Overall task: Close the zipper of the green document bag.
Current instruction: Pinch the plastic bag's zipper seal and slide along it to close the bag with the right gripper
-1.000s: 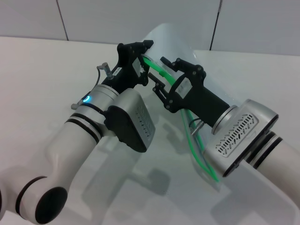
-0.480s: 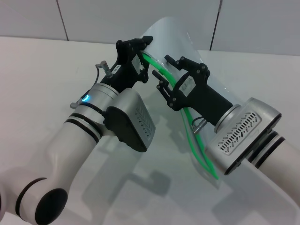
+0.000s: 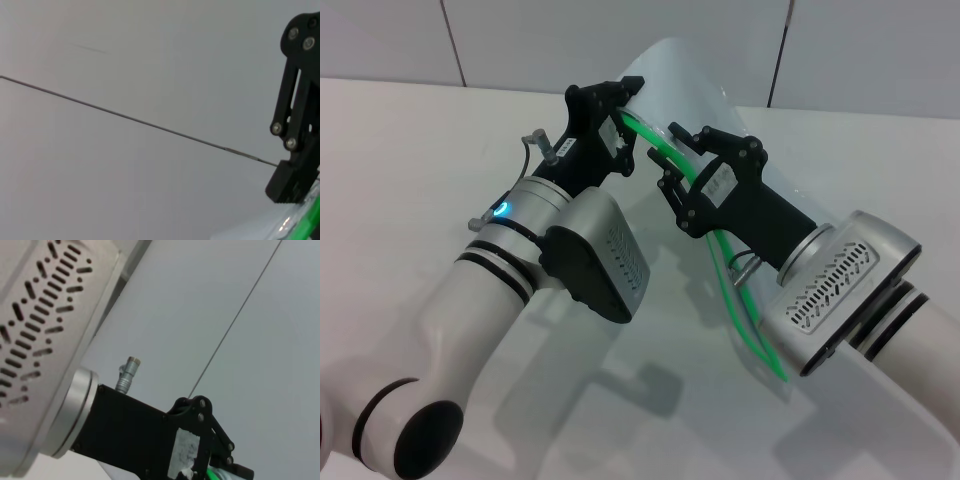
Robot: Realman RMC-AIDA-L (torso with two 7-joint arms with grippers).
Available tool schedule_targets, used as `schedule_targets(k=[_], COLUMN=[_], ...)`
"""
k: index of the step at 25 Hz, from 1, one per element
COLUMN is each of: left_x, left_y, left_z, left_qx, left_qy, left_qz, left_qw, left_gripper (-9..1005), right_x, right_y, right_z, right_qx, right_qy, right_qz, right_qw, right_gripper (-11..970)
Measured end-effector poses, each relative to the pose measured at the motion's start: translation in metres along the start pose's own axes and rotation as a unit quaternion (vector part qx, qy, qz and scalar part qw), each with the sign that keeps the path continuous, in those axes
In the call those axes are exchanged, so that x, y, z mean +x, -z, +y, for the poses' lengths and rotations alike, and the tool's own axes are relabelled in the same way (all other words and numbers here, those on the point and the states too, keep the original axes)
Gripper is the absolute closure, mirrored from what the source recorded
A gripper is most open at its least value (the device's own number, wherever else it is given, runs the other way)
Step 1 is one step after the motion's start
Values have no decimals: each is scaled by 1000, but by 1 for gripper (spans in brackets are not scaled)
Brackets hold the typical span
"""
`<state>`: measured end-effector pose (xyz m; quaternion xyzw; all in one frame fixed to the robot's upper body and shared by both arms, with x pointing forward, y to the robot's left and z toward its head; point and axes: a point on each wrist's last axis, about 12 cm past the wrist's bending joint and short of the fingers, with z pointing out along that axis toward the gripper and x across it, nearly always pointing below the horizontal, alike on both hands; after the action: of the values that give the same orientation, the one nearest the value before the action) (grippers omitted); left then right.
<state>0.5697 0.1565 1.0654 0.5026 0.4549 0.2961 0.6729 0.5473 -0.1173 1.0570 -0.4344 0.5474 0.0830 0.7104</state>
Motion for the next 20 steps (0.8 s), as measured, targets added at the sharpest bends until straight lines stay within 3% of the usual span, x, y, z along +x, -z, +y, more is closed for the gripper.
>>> schedule_targets(k=[20], left_x=[2], left_y=[0], left_z=[-1], left_qx=[5], left_qy=[-1], left_qz=[2], left_qw=[1000], left_gripper=[939], right_x=[-2], right_y=[1], right_z=[3], right_qx=[-8], right_qy=[1], right_qz=[-6], right_qw=[1000], right_gripper=[721])
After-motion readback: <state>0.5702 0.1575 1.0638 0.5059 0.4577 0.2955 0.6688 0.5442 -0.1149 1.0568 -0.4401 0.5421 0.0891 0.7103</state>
